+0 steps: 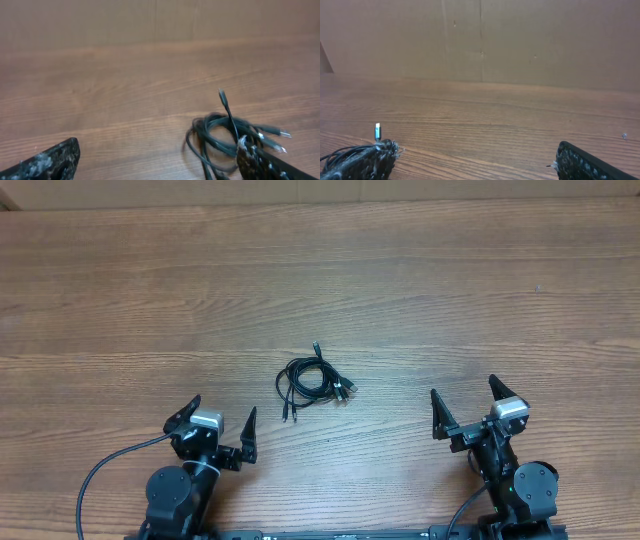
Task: Untangle cables
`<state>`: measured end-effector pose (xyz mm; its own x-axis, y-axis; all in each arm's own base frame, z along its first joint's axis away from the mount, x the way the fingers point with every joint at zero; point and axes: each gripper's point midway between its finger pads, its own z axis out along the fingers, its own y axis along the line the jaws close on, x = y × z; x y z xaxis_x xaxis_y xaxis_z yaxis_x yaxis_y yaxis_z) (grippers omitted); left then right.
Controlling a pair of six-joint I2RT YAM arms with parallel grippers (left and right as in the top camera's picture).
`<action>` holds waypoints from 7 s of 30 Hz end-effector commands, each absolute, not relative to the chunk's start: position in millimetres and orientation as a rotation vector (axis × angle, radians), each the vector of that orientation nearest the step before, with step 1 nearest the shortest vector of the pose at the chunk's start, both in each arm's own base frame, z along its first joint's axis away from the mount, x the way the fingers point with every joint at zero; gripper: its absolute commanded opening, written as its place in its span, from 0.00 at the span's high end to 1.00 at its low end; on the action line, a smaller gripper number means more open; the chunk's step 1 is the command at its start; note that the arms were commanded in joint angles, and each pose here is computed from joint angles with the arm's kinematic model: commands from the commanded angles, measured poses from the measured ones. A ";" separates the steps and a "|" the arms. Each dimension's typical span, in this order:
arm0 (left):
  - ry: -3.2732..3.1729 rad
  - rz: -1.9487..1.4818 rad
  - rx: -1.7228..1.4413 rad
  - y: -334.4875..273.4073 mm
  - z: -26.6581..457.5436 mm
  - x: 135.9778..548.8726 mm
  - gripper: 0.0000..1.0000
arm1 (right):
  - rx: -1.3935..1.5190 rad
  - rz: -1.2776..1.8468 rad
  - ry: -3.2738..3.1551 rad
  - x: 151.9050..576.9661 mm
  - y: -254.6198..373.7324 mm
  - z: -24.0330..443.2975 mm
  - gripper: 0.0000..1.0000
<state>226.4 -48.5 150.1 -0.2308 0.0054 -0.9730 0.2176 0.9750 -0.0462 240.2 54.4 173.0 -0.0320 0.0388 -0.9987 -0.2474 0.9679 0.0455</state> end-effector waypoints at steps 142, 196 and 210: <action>2.536 -0.943 0.569 -260.6 122.3 324.5 0.96 | -0.225 0.780 2.643 249.6 174.9 127.4 0.76; 2.511 -0.975 0.573 -265.8 134.8 319.7 0.96 | -0.125 0.761 2.636 256.8 174.0 128.7 0.69; 2.450 -1.184 0.650 -283.1 151.5 304.1 0.96 | -0.100 0.680 2.659 259.7 165.2 120.3 0.77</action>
<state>304.9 -273.4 121.8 -0.8611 0.2589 -0.4376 0.4963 0.6152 -0.6125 254.4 165.8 117.9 -0.9272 0.0339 -0.3730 -0.1532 0.8745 0.4602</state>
